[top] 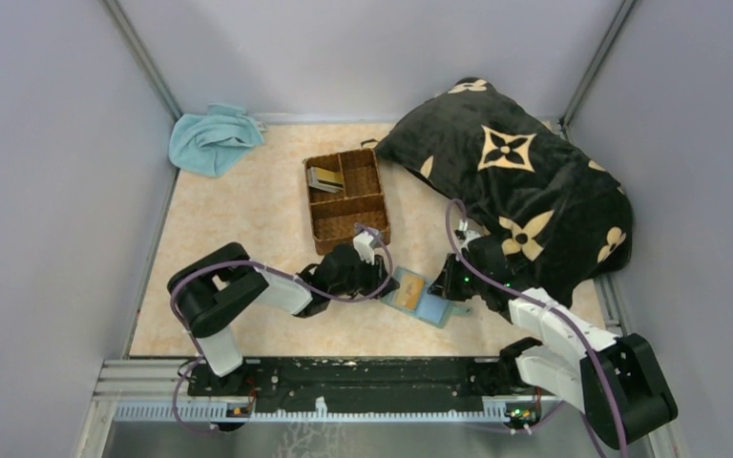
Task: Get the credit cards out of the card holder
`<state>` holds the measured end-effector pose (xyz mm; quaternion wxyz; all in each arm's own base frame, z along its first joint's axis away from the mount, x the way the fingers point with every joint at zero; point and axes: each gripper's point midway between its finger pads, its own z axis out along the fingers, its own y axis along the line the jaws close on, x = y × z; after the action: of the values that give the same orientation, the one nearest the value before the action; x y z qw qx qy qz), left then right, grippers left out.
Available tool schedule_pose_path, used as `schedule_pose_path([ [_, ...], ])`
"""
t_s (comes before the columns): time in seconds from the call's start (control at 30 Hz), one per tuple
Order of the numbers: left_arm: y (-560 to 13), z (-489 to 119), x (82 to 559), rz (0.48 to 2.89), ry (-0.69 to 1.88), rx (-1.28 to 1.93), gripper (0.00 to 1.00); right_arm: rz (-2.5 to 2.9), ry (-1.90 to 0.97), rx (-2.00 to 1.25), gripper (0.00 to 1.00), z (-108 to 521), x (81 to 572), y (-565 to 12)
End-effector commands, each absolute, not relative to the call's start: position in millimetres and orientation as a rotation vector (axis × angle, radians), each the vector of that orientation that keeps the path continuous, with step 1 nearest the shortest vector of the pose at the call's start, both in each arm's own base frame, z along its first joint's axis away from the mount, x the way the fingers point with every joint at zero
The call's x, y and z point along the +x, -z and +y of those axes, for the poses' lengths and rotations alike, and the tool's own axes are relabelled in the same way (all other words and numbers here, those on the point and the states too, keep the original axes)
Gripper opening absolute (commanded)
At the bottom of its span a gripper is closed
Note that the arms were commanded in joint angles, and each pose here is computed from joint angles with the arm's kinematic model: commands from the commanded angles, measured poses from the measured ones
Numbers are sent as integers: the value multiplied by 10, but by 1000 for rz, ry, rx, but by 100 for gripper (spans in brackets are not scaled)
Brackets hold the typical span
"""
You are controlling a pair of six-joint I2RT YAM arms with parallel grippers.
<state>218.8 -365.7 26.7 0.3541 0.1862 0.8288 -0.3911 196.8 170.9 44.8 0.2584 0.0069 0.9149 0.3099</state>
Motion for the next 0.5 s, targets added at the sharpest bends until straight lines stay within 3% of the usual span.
schedule_pose_path([
  [0.0, 172, -3358, 1866, 2327, 956, 477, 31, 2475, -823, 34, 0, 1687, 1971, -336],
  [0.47, 112, -3225, 1519, 2359, 1006, 405, 31, 2498, -835, 19, 0, 1790, 2135, -119],
])
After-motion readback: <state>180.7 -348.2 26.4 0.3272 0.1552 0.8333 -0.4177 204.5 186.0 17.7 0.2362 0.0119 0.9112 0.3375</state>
